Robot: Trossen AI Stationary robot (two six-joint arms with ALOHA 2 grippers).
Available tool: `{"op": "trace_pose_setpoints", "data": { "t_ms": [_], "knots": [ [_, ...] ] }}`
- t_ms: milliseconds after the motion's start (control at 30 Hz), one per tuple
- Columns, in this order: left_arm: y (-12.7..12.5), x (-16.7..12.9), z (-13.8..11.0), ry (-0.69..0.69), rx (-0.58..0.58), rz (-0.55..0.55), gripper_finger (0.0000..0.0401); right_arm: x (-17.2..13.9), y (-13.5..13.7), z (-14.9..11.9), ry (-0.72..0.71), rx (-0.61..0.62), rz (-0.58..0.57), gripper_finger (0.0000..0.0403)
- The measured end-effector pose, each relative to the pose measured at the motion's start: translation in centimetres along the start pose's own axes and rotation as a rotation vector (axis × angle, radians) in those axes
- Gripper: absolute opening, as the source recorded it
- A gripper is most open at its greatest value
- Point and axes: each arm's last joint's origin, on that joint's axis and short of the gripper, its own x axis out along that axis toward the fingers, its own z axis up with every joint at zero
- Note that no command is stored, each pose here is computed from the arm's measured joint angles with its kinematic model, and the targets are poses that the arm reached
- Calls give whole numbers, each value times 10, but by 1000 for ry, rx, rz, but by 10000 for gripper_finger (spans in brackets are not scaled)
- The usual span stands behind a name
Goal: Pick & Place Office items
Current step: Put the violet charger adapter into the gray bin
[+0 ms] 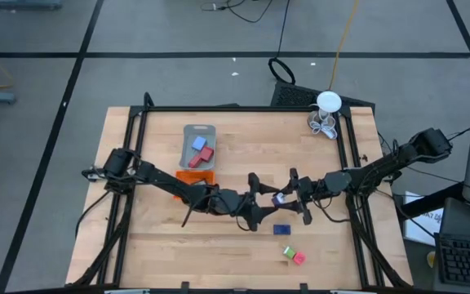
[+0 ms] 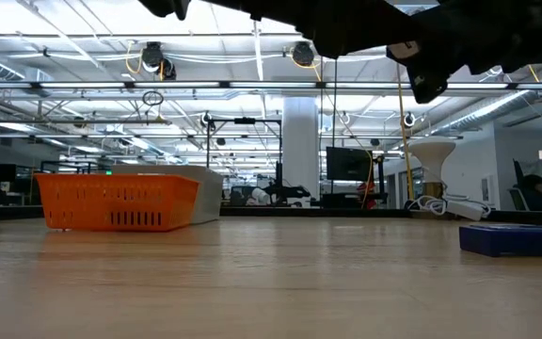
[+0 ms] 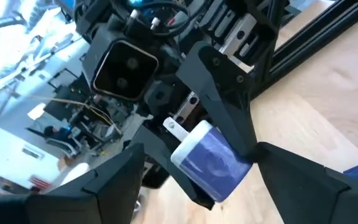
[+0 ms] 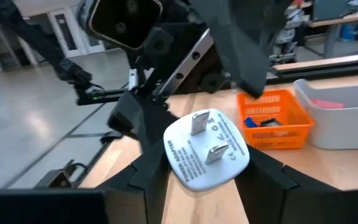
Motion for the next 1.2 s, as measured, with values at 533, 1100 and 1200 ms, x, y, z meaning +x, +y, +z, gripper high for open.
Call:
{"op": "trace_pose_setpoints", "data": {
  "t_ms": [533,1100,1200],
  "knots": [
    [5,3,2,-48,214,-39,310,0,1,1,-2,16,27,153],
    [8,6,-4,-43,171,-65,247,0,1,1,-4,26,27,153],
    [8,6,-4,-69,155,-92,210,0,1,1,-4,26,33,151]
  ]
}}
